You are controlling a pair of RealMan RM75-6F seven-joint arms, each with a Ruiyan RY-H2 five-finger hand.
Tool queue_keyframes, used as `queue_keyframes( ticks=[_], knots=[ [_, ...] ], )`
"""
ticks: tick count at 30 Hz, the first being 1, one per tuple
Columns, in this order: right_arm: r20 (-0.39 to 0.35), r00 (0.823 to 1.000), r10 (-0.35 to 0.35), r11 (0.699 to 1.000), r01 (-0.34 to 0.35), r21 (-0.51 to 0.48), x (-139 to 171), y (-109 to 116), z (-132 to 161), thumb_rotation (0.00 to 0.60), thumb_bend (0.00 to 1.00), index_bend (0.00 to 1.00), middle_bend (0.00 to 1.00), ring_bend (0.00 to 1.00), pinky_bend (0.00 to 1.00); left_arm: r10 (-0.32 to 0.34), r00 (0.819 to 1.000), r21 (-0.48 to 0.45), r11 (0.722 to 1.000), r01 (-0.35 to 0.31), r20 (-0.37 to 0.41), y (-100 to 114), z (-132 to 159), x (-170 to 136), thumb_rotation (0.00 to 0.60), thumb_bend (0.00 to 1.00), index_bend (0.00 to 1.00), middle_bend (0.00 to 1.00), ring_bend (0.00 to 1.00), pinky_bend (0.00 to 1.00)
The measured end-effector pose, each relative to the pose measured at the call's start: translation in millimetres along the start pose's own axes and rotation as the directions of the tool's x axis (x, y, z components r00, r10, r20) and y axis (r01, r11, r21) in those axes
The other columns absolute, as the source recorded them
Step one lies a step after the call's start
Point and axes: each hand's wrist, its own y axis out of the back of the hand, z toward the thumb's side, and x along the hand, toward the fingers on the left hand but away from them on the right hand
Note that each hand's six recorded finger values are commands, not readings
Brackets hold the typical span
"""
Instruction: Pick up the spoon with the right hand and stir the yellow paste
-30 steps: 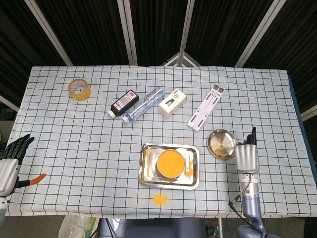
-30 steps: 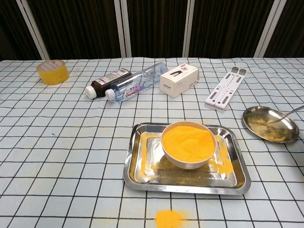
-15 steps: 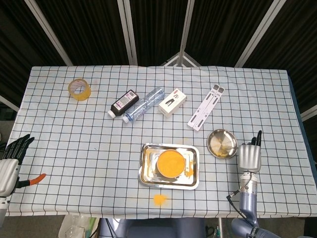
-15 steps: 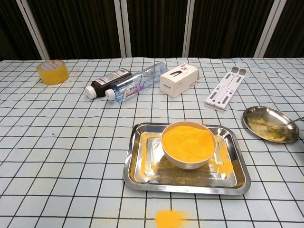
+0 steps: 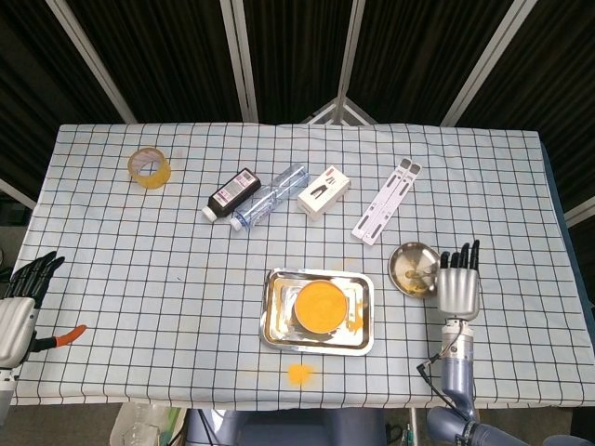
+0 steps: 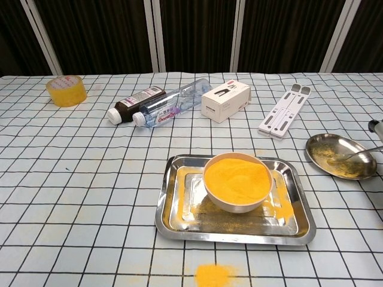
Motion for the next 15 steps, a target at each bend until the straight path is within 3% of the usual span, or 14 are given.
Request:
queue_keyframes(
  ticks=[5,12,15],
  knots=[
    [0.011,1.0,0.004,1.0,-0.004,0.008,-0.7,1.2,-3.4,0.6,0.49,0.0,0.12,0.0,0.0,-0.002,1.0,-0.001,1.0,0.002,0.0,-0.3,0.1,0.0,0.6,0.0,0.0,0.0,0.0,0.0],
    [0.003,1.0,-0.03,0.999,0.03,0.026,-1.5,10.3,-6.6,0.6,0.47,0.0,0.1,0.0,0.0,-0.002,1.0,0.0,1.0,0.002,0.0,-0.8,0.3,0.2,0.6,0.0,0.0,0.0,0.0,0.0],
    [-0.009,0.999,-0.053,0.997,0.054,0.059,-3.6,16.9,-6.9,0.6,0.39,0.0,0.09,0.0,0.0,-0.001,1.0,0.001,1.0,0.001,0.0,-0.7,0.6,-0.1,0.6,0.0,0.0,0.0,0.0,0.0]
  ],
)
